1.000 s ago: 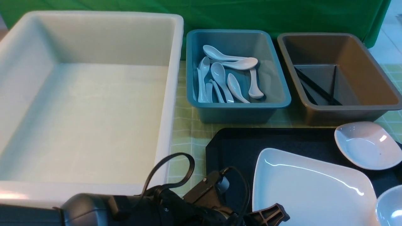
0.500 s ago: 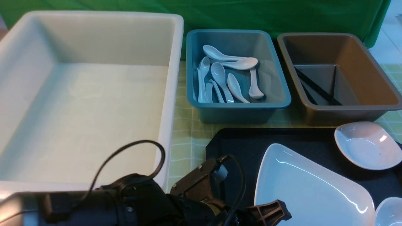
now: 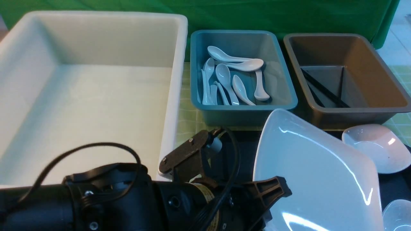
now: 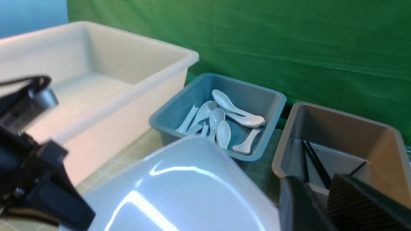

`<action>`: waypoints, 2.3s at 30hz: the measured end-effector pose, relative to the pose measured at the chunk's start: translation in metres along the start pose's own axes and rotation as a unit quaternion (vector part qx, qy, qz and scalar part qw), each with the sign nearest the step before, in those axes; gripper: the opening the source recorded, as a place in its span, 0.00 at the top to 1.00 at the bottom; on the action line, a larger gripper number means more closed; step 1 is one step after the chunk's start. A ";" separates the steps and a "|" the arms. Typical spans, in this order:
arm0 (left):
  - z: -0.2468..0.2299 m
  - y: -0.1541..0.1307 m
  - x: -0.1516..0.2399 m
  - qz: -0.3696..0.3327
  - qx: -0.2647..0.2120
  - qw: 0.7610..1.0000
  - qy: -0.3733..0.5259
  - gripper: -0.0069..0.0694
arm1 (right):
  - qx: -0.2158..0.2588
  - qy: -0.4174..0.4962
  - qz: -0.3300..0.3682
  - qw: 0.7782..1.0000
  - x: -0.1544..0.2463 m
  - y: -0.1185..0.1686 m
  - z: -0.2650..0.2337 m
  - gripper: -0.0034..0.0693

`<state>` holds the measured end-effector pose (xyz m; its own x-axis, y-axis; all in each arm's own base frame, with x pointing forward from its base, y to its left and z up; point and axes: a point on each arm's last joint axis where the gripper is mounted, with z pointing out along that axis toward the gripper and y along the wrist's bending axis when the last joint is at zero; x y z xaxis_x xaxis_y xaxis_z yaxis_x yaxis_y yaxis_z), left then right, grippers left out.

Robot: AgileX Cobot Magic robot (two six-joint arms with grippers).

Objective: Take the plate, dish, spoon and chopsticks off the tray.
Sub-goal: Use the left arm to put the plate into the large storage box on the left

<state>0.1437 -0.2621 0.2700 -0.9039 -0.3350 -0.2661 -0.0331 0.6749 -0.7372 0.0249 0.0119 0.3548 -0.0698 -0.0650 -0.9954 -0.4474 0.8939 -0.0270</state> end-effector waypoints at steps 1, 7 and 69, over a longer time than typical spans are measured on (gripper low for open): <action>-0.003 -0.004 -0.002 0.003 0.008 1.000 -0.004 0.90 | 0.000 0.000 0.000 1.000 0.000 0.000 0.000 0.75; -0.038 -0.026 -0.015 0.039 0.036 0.998 -0.037 0.90 | 0.000 0.001 0.000 1.000 0.000 0.000 0.000 0.75; -0.272 0.158 -0.257 -0.077 -0.213 0.945 -0.235 0.90 | 0.000 0.006 0.001 1.000 0.001 0.000 0.000 0.72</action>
<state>0.2552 0.1095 0.3907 -0.5887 -0.6382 -0.4961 -0.4079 0.7644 -0.4993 0.0248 0.0119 0.3537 -0.0813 -0.0693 -0.9943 -0.4480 0.8937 -0.0256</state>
